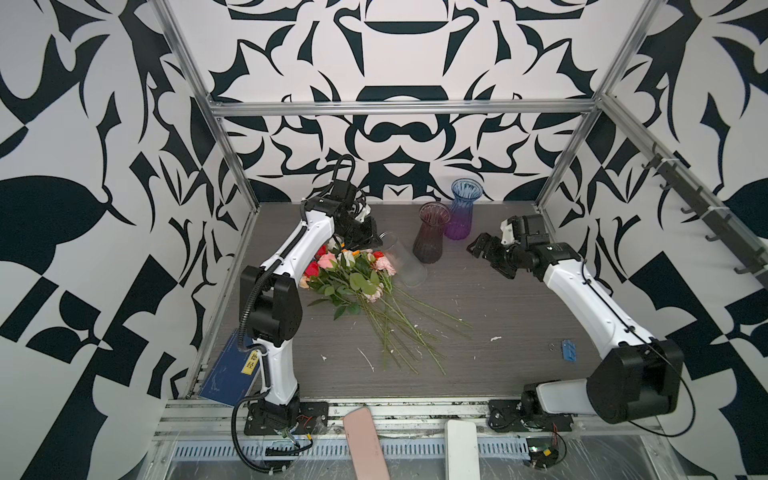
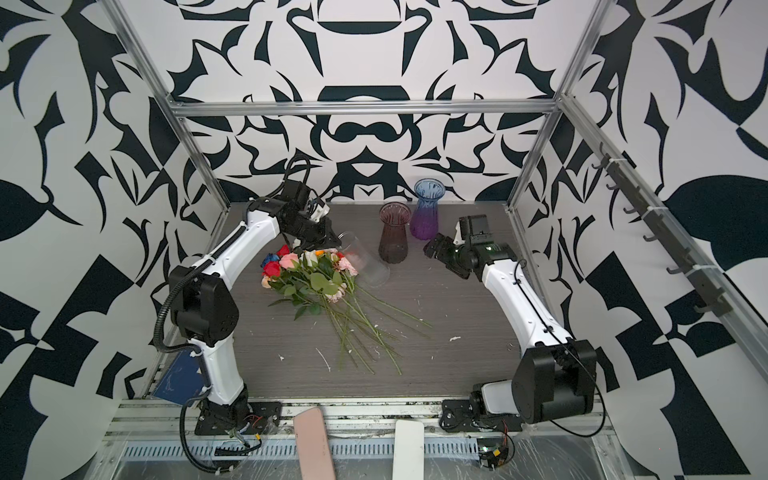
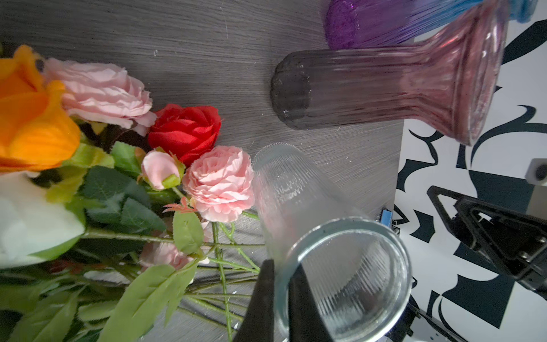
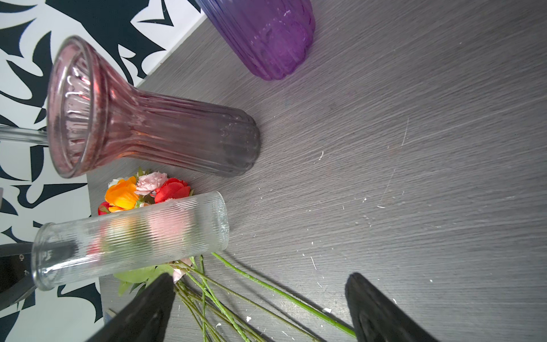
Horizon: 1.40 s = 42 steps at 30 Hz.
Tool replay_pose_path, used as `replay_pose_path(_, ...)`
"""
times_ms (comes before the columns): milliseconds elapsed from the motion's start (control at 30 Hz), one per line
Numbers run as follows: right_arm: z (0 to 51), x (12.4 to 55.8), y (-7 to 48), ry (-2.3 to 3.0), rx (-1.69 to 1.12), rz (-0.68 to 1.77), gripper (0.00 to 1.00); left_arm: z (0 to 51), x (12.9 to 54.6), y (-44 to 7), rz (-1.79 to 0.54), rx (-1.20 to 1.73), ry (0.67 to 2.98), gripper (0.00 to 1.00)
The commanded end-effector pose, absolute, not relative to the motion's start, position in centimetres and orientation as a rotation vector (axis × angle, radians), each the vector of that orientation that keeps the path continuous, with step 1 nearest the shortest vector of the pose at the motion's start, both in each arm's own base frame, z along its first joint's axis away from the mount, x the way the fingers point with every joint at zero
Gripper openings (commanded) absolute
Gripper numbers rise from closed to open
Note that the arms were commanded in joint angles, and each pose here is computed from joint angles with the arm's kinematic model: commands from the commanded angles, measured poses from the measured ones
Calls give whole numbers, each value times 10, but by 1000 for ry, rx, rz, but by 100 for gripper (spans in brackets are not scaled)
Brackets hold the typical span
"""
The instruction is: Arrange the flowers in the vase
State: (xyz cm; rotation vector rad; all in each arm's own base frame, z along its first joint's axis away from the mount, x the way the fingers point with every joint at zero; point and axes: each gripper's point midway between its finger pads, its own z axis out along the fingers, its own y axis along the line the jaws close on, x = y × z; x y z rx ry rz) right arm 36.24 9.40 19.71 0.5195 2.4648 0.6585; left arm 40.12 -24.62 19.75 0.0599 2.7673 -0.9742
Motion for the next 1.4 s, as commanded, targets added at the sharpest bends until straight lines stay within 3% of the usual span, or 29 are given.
replay_pose_path(0, 208, 361, 97, 2427, 504, 684, 94, 229, 395, -248, -975, 149, 2716, 0)
replay_pose_path(833, 193, 365, 107, 2461, 517, 742, 93, 218, 356, -160, -327, 301, 2851, 0)
replay_pose_path(1000, 193, 369, 109, 2463, 505, 749, 93, 224, 359, -157, -305, 295, 2832, 0)
replay_pose_path(1367, 195, 372, 111, 2474, 463, 743, 93, 228, 366, -210, -425, 367, 2796, 0)
